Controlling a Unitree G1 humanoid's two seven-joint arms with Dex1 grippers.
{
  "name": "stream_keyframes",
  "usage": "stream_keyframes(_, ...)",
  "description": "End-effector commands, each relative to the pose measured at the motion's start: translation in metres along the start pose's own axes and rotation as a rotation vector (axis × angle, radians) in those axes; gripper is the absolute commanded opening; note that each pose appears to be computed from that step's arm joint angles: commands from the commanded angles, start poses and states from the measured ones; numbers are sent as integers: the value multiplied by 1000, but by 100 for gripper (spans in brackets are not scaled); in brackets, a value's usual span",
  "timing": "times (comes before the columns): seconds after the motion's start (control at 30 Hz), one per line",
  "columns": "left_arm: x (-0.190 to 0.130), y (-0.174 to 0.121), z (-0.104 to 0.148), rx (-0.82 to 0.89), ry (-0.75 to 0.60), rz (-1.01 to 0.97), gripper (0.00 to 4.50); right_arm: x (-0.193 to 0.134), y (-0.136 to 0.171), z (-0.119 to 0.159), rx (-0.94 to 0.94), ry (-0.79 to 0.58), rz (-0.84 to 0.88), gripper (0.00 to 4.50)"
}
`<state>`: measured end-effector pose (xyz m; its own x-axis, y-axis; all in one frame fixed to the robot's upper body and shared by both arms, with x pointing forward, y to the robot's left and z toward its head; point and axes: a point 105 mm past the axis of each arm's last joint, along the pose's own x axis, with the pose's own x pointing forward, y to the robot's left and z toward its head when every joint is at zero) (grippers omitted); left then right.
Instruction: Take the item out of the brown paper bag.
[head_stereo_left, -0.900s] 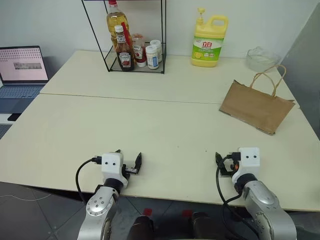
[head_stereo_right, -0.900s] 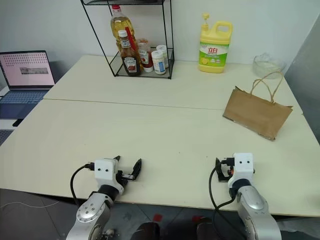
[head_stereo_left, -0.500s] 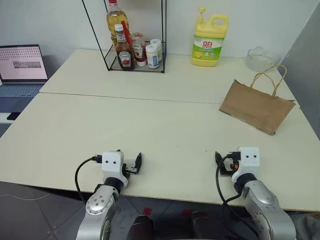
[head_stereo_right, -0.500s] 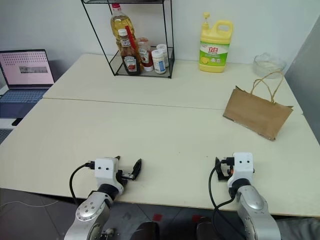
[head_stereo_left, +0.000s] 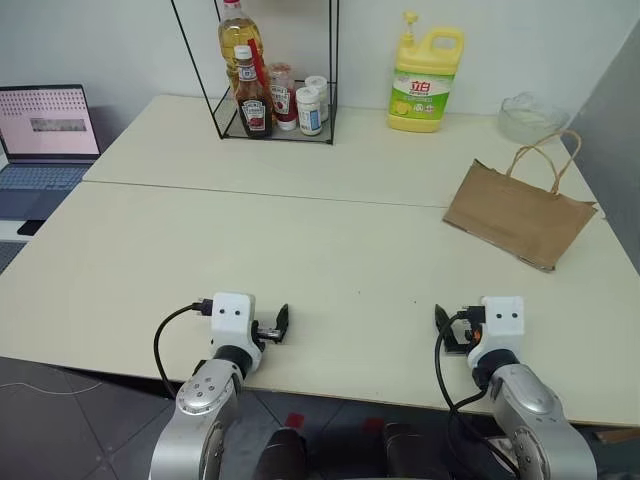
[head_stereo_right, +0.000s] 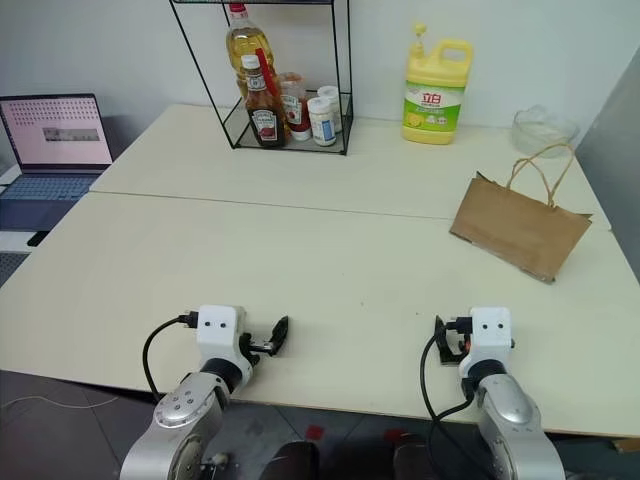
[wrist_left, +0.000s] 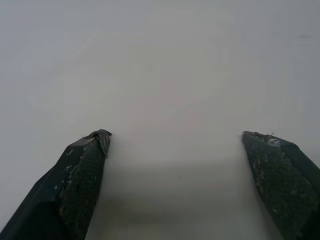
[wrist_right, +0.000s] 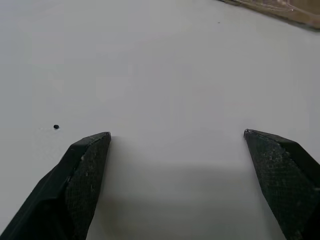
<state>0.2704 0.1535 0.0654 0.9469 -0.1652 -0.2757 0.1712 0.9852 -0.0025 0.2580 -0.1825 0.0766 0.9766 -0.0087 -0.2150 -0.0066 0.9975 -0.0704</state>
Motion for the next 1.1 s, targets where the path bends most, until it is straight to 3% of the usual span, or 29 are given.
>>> stream_keyframes(0.03, 10, -14, 34, 47, -79, -164, 448, -9, -18, 33, -53, -132, -76, 450)
stream_keyframes(0.33, 24, -52, 130, 310, -215, -717, 448, 4, -66, 124, -151, -375, -154, 450)
stream_keyframes(0.53, 13, -69, 186, 378, -264, -1000, 448, 30, -90, 171, -127, -420, -113, 450)
stream_keyframes(0.8, 15, -65, 200, 462, -274, -1065, 448, 60, -120, 195, -86, -348, -67, 450)
stream_keyframes(1.1, 11, -66, 207, 502, -277, -1108, 448, 98, -119, 197, 51, -261, 144, 450)
